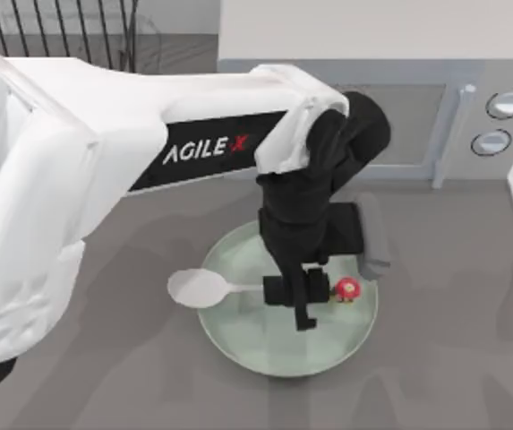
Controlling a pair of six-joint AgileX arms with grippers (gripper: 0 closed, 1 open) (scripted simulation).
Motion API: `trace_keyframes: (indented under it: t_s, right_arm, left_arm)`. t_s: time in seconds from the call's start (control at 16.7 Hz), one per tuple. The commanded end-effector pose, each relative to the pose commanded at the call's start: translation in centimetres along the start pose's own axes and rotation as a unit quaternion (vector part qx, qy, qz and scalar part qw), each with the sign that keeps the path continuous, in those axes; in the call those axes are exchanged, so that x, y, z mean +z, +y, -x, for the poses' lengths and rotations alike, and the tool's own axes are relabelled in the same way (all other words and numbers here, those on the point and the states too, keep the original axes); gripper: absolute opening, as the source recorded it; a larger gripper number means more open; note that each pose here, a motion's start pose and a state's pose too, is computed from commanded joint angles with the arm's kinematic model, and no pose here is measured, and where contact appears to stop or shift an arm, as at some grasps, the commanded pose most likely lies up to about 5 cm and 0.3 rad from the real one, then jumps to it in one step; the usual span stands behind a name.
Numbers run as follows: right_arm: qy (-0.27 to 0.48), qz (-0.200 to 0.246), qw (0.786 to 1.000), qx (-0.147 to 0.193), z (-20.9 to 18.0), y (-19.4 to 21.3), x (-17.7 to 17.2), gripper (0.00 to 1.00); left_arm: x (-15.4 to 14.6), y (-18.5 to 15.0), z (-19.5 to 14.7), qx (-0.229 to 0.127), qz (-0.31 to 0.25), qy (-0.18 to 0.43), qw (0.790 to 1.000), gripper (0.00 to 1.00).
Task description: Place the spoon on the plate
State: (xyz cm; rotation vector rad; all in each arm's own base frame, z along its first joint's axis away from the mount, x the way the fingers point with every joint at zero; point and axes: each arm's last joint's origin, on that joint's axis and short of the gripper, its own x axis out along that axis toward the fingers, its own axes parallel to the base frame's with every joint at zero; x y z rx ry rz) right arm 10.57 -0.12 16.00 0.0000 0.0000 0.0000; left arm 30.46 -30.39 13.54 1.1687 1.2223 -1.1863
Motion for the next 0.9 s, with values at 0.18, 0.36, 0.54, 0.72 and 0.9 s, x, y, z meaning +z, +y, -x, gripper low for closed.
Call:
trace_keyframes:
  t_s: [0.18, 0.36, 0.54, 0.72, 0.9]
  right_arm:
    - [0.0, 0.0, 1.0, 0.0, 0.0, 0.0, 0.0, 1.0]
    - [0.0, 0.0, 1.0, 0.0, 0.0, 0.0, 0.0, 1.0]
    - [0.0, 0.0, 1.0, 0.0, 0.0, 0.0, 0.0, 1.0]
    - [0.0, 0.0, 1.0, 0.0, 0.0, 0.0, 0.0, 1.0]
    - [0.0, 0.0, 1.0, 0.0, 0.0, 0.0, 0.0, 1.0]
  left_arm:
    - [0.0, 0.0, 0.0, 0.0, 0.0, 0.0, 1.0, 0.53]
    - [0.0, 0.0, 0.0, 0.0, 0.0, 0.0, 1.0, 0.75]
    - [0.0, 0.0, 0.0, 0.0, 0.0, 0.0, 1.0, 0.98]
    - [0.0, 0.0, 0.0, 0.0, 0.0, 0.0, 1.0, 1.0]
    - [0.0, 0.0, 0.0, 0.0, 0.0, 0.0, 1.0, 1.0]
